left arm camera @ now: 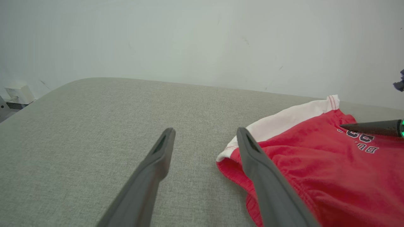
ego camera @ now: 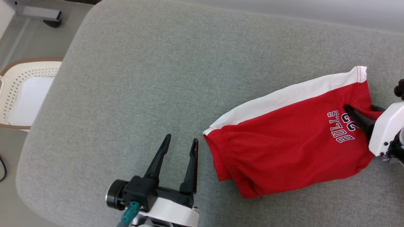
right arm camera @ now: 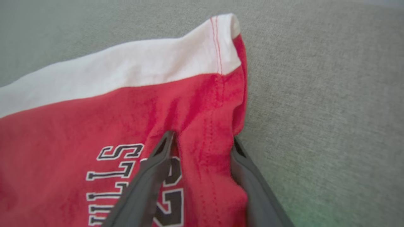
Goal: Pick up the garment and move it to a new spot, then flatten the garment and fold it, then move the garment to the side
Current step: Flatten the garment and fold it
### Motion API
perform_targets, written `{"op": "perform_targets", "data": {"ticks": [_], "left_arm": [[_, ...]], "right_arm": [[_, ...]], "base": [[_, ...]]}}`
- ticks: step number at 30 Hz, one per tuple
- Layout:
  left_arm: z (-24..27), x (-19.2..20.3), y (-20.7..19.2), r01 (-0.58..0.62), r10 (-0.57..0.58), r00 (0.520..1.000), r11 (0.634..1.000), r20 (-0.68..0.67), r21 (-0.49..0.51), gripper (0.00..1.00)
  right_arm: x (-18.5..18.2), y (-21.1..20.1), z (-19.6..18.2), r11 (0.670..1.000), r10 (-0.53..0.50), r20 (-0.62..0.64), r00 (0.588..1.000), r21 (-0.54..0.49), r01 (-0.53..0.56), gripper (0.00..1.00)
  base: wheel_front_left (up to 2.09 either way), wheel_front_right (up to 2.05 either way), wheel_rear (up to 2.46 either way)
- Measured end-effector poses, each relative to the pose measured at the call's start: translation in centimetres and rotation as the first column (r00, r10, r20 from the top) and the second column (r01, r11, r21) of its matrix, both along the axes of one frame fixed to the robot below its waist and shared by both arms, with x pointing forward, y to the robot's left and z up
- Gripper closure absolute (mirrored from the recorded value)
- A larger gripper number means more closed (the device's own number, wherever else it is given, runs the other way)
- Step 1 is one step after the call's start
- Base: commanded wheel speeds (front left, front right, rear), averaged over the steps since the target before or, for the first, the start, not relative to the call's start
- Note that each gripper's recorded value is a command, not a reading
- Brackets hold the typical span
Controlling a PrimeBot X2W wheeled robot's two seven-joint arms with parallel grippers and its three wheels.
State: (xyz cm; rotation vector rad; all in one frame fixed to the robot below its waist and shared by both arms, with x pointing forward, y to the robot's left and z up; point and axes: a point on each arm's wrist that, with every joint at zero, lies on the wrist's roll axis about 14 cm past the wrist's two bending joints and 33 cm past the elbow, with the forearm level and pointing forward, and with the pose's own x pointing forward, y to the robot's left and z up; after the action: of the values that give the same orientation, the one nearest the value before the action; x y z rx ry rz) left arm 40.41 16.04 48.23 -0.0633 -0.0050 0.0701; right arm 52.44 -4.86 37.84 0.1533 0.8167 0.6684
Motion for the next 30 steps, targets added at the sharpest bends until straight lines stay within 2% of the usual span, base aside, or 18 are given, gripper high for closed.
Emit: {"op": "perform_targets", "data": {"ticks": [5, 11, 17, 24, 30], "left_arm": [[-0.3, -0.4, -0.1, 0.006, -0.006, 1.0, 1.0, -0.009, -0.003, 0.0], [-0.5, -1.1, -0.3, 0.017, -0.017, 1.0, 1.0, -0.016, 0.0, 0.0], [-0.7, -1.9, -1.5, 0.063, -0.064, 0.998, 0.998, -0.022, -0.015, 0.0], [-0.6, -2.0, -3.6, 0.134, -0.134, 0.991, 0.99, -0.012, -0.036, 0.0], [-0.4, -2.0, -4.5, 0.161, -0.162, 0.987, 0.986, -0.007, -0.041, 0.0]], "right_arm": [[0.1, 0.4, 0.7, 0.997, -0.056, 0.052, 0.997, 0.053, 0.053, 1.0], [-0.8, -2.3, 1.7, 0.981, -0.175, 0.078, 0.982, 0.103, 0.166, 1.0], [-2.4, -6.8, 3.8, 0.932, -0.335, 0.101, 0.937, 0.18, 0.314, 1.0], [-3.8, -13.7, 6.0, 0.878, -0.473, 0.173, 0.864, 0.172, 0.447, 1.0], [-3.7, -15.1, 7.1, 0.872, -0.489, 0.215, 0.846, 0.162, 0.463, 1.0]], "base": [[0.0, 0.0, 0.0], [0.0, 0.0, 0.0], [0.0, 0.0, 0.0], [0.0, 0.0, 0.0], [0.0, 0.0, 0.0]]}}
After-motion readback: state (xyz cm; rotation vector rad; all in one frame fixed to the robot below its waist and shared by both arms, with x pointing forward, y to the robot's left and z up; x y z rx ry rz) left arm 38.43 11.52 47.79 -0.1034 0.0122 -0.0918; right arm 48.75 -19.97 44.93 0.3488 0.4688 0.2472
